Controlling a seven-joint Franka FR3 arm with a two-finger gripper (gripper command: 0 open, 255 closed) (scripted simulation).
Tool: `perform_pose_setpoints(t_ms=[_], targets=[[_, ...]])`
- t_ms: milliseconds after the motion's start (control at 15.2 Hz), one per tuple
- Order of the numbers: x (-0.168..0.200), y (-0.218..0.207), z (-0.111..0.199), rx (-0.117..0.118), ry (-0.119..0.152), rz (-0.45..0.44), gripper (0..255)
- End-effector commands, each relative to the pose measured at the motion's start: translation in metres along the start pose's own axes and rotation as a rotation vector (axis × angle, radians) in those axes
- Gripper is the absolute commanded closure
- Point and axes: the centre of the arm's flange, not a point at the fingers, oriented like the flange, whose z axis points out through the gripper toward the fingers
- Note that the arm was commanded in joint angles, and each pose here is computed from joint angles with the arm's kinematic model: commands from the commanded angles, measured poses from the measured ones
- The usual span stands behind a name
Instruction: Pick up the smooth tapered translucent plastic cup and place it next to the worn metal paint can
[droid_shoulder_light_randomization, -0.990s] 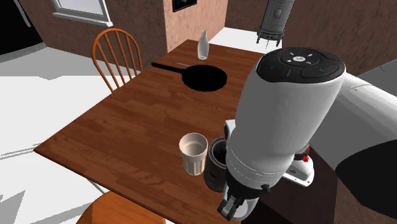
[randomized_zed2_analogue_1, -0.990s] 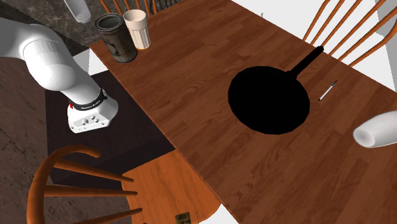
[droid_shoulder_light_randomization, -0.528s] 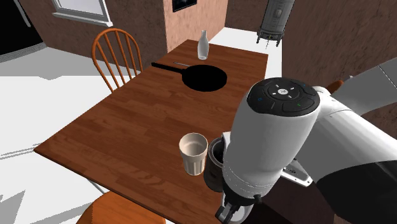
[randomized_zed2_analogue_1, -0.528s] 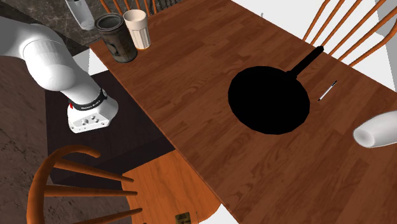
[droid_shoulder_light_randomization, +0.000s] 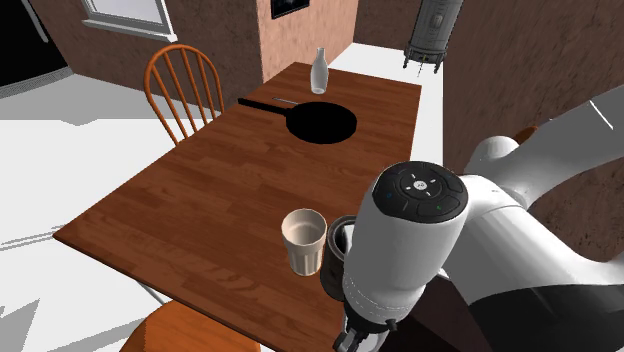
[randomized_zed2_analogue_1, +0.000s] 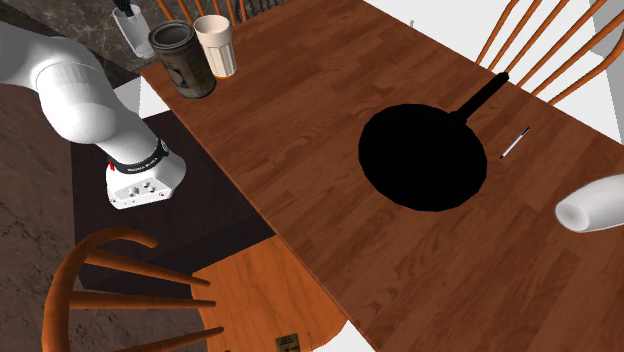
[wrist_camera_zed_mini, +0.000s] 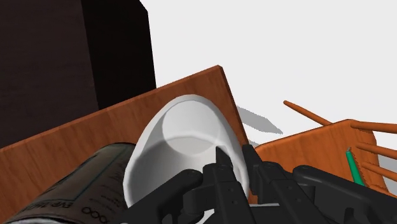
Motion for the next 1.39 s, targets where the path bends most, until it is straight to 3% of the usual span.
perform_pose_setpoints(t_ms=[0, 792, 1320], targets=[[-0.001, 0.001, 0.011, 0.001, 0.000, 0.000, 255], [0.002, 0.002, 0.075, 0.001, 0.000, 0.000, 255], [0.002, 0.002, 0.075, 0.001, 0.000, 0.000, 255]])
